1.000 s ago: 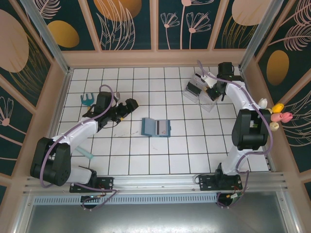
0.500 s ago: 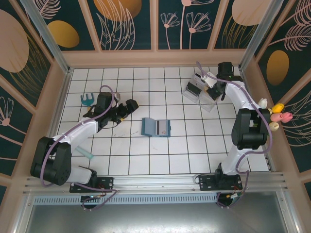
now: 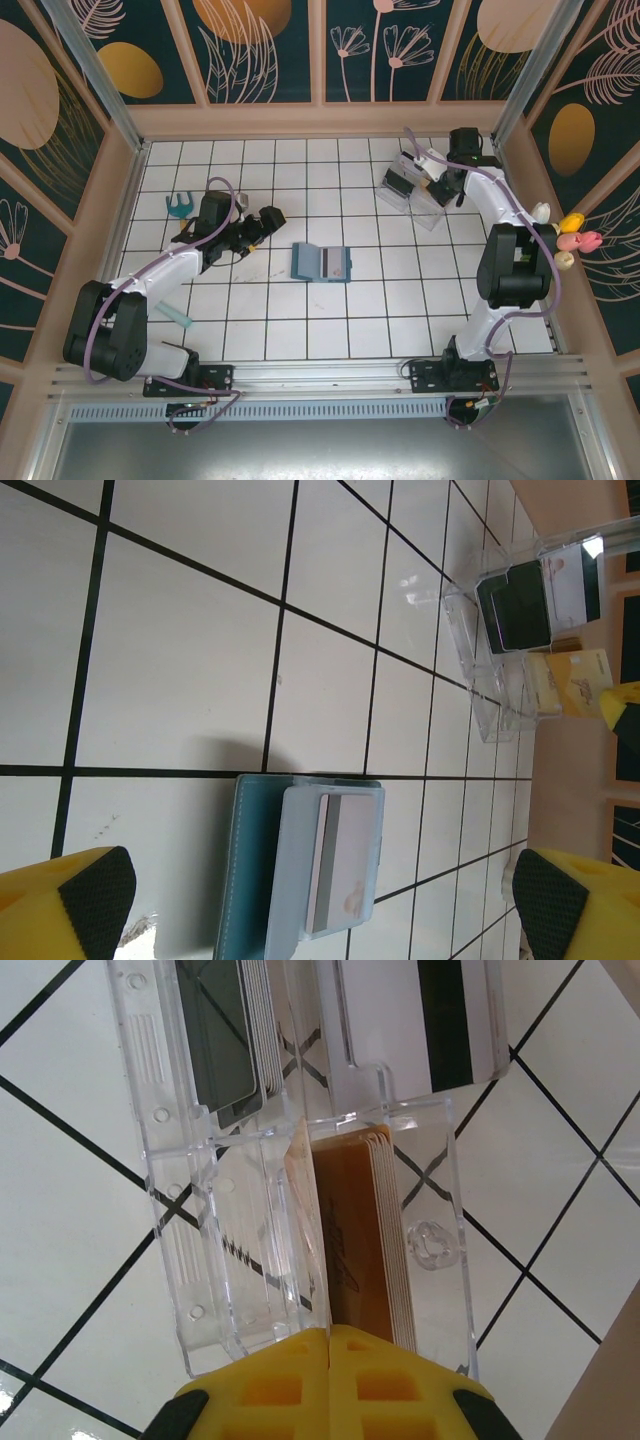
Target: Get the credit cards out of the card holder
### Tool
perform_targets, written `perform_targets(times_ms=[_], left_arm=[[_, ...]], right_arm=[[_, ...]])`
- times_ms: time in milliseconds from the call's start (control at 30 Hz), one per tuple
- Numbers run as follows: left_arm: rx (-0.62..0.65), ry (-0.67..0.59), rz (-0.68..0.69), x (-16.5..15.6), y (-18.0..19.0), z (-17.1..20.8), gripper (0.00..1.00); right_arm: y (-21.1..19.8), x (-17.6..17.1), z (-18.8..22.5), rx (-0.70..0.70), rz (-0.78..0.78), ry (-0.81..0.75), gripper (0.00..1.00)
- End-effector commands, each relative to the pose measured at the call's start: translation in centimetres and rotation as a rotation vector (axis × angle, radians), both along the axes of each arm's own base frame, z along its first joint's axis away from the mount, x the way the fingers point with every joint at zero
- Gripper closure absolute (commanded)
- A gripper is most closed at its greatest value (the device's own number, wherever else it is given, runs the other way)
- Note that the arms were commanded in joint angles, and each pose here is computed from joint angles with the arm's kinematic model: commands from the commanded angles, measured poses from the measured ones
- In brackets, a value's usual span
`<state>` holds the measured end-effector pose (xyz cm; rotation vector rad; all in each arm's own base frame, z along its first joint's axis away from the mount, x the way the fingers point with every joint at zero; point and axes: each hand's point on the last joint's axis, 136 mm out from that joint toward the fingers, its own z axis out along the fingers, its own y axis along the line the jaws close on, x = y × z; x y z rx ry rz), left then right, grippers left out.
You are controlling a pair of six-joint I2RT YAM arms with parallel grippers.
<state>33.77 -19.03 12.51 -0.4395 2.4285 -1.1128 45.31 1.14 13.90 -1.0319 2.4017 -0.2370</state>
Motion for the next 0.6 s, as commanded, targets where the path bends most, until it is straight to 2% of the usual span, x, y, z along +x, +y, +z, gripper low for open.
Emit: perform_targets(times_ms=[0, 367, 567], left_arm=[[-0.011, -0.001, -0.013, 0.0, 0.0, -0.4, 0.02], [-0.020, 0.010, -0.019, 0.0, -0.3, -0.7, 0.02], [-0.021, 0.015, -0.022, 0.0, -0.3, -0.8, 0.01]], right_arm=[[-1.1, -0.6, 1.8, -0.029, -0.006, -0.036, 1.00], [-0.5, -0.3, 0.9, 0.012, 0.008, -0.019, 1.00], [-0.1, 0.0, -0.4, 0.030, 0.024, 0.006, 0.97]])
